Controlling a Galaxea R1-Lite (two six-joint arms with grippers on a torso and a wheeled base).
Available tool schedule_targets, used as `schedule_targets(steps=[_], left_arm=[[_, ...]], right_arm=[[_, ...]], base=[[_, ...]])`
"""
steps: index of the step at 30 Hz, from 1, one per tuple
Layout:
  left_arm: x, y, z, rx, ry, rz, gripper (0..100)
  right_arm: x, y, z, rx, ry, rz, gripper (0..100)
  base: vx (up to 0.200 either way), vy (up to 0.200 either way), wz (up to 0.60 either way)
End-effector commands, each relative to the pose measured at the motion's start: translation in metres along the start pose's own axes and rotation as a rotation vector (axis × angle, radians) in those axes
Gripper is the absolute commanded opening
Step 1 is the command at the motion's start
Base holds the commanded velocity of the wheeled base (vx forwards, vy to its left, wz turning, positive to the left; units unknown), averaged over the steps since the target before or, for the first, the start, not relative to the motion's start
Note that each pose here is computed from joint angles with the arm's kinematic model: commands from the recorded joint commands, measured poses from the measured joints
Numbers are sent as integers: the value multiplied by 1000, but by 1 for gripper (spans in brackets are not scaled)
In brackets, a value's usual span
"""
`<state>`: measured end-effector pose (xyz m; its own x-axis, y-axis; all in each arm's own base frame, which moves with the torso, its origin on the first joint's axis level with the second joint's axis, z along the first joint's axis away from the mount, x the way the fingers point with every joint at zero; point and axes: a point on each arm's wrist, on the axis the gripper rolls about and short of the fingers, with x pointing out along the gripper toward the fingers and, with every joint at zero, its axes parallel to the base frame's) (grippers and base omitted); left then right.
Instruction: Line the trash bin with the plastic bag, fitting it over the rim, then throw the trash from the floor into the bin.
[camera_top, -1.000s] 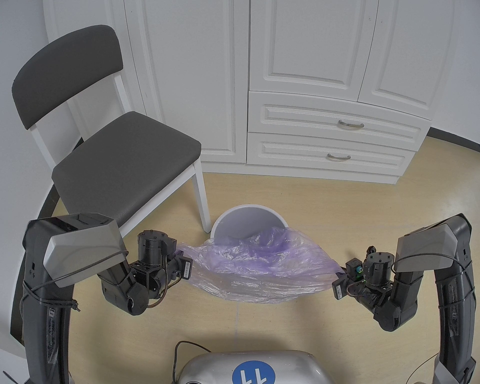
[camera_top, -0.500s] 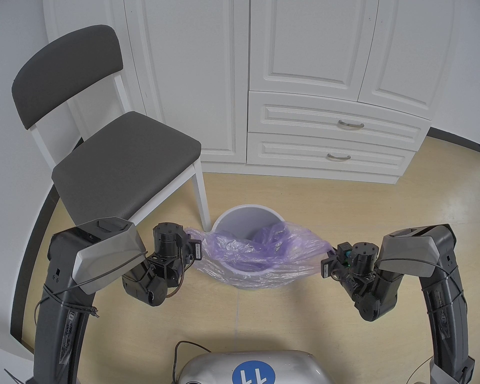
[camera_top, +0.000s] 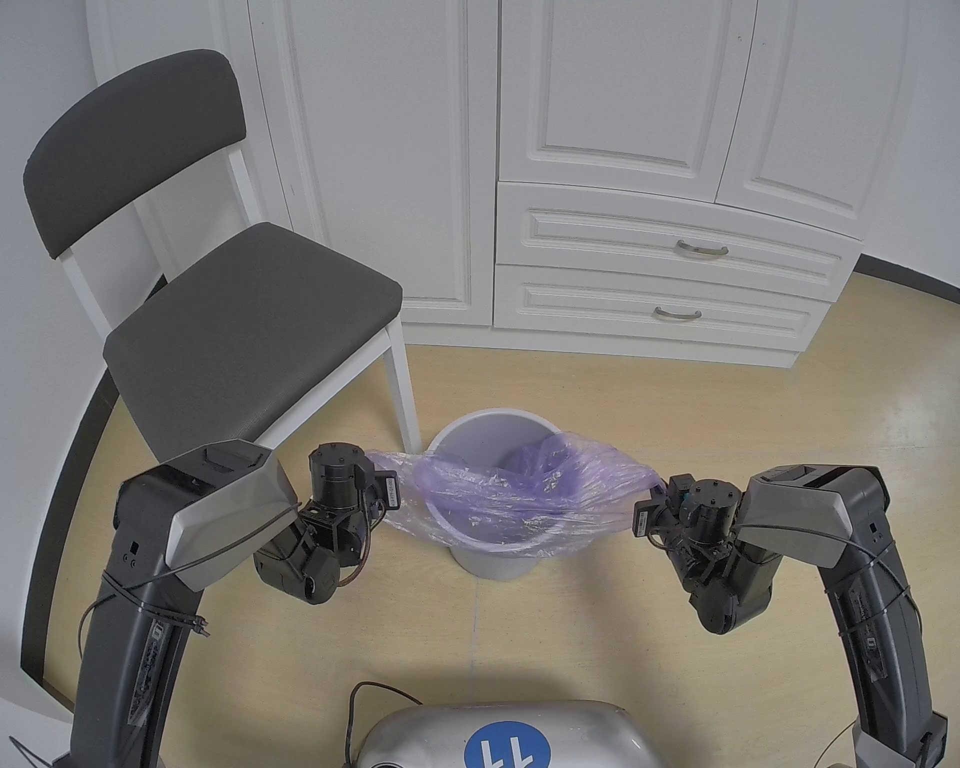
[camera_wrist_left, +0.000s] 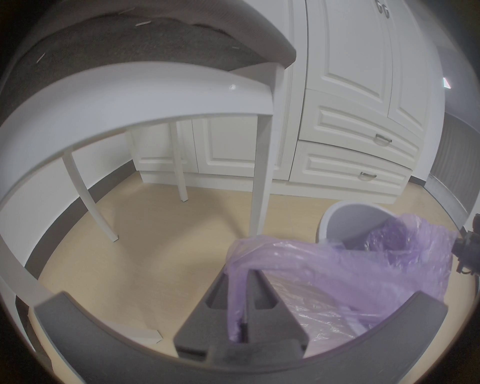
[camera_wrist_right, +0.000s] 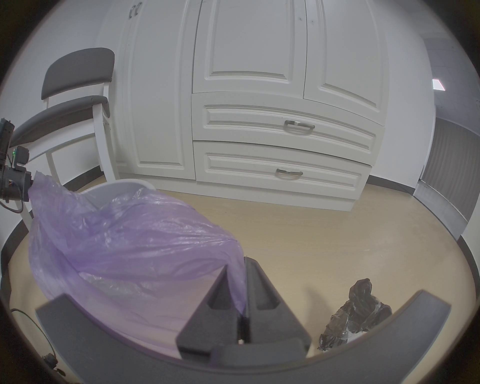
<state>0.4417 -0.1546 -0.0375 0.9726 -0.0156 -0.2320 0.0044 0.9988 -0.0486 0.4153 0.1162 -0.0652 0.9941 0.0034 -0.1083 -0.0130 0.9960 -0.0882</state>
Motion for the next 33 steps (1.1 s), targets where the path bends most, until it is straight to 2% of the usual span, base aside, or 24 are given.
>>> schedule_targets(steps=[1, 8, 15, 25, 30, 31, 33], left_arm=[[2, 3, -8, 7, 27, 9, 0], [9, 14, -7, 5, 41, 38, 0], [9, 15, -8, 6, 44, 40, 0], [-14, -6, -6, 21, 52, -16, 0], [-19, -7, 2, 18, 45, -20, 0], [-19, -7, 3, 17, 42, -20, 0], [-19, -7, 6, 15, 37, -21, 0]], right_arm=[[1, -1, -4, 1, -5, -4, 0], [2, -5, -6, -1, 6, -14, 0], [3, -6, -5, 0, 2, -16, 0], [-21, 4, 7, -15, 32, 36, 0], [-26, 2, 9, -17, 45, 56, 0], [-26, 2, 10, -15, 42, 66, 100], [-25, 0, 12, -10, 35, 69, 100]], base=[[0, 0, 0], [0, 0, 0], [0, 0, 0], [0, 0, 0], [0, 0, 0], [0, 0, 0], [0, 0, 0]])
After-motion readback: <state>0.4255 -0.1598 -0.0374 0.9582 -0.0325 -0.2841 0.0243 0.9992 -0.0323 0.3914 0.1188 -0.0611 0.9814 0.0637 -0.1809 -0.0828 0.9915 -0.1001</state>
